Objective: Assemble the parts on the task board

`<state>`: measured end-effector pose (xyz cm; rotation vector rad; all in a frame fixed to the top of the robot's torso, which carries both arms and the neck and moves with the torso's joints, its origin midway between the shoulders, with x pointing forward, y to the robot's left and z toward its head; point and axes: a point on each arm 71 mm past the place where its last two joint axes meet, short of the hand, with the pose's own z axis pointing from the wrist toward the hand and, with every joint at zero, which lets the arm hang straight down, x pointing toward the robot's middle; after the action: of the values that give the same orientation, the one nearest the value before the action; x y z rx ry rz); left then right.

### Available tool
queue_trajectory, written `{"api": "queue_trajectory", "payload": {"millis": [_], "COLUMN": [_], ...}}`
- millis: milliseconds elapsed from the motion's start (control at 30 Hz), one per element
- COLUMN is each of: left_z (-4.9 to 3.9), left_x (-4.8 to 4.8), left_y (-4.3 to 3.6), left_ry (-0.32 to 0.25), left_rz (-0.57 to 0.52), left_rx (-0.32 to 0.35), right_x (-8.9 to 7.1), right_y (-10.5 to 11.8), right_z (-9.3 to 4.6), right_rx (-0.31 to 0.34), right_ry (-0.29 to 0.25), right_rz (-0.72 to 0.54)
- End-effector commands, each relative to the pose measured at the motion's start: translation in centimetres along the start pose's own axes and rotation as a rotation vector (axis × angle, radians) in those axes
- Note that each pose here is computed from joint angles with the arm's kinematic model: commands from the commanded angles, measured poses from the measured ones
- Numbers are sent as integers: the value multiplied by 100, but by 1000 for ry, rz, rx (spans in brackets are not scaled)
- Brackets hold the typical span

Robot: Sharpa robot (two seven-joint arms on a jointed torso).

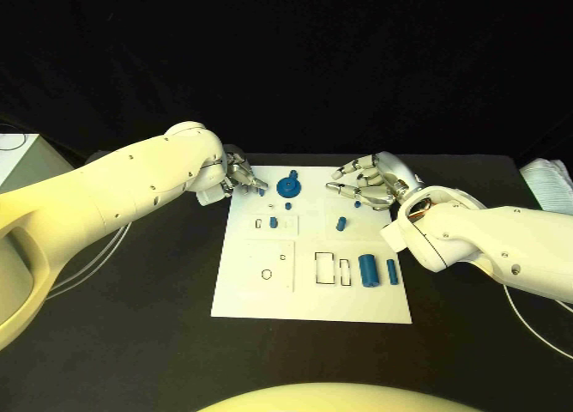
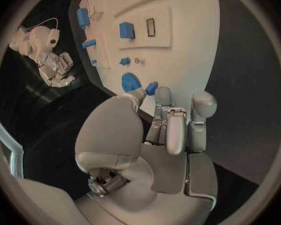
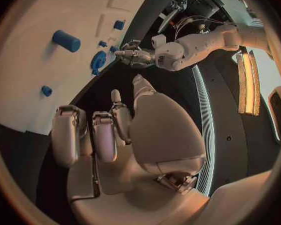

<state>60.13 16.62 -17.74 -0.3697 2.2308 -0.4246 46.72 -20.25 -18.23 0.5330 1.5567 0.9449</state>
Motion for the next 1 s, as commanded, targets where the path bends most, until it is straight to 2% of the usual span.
{"api": "queue_trajectory", "payload": {"millis": [33,500,800,1000], "left_z": [4,8,-1,-20], "left_x": [28,35,28,17], "left_y": [-23,-20,19,42], "left_ry": [26,34,40,24], "left_rz": [3,-6,-12,-15], "left_rx": [15,21,20,27], "right_x": [11,12,6,-1], "right_y": [18,19,14,8], "right_z": [1,2,3,1], "right_rx": [-16,-16,-15,-13], "right_ry": [10,11,11,10], "right_rz": [-5,-5,-5,-6]}}
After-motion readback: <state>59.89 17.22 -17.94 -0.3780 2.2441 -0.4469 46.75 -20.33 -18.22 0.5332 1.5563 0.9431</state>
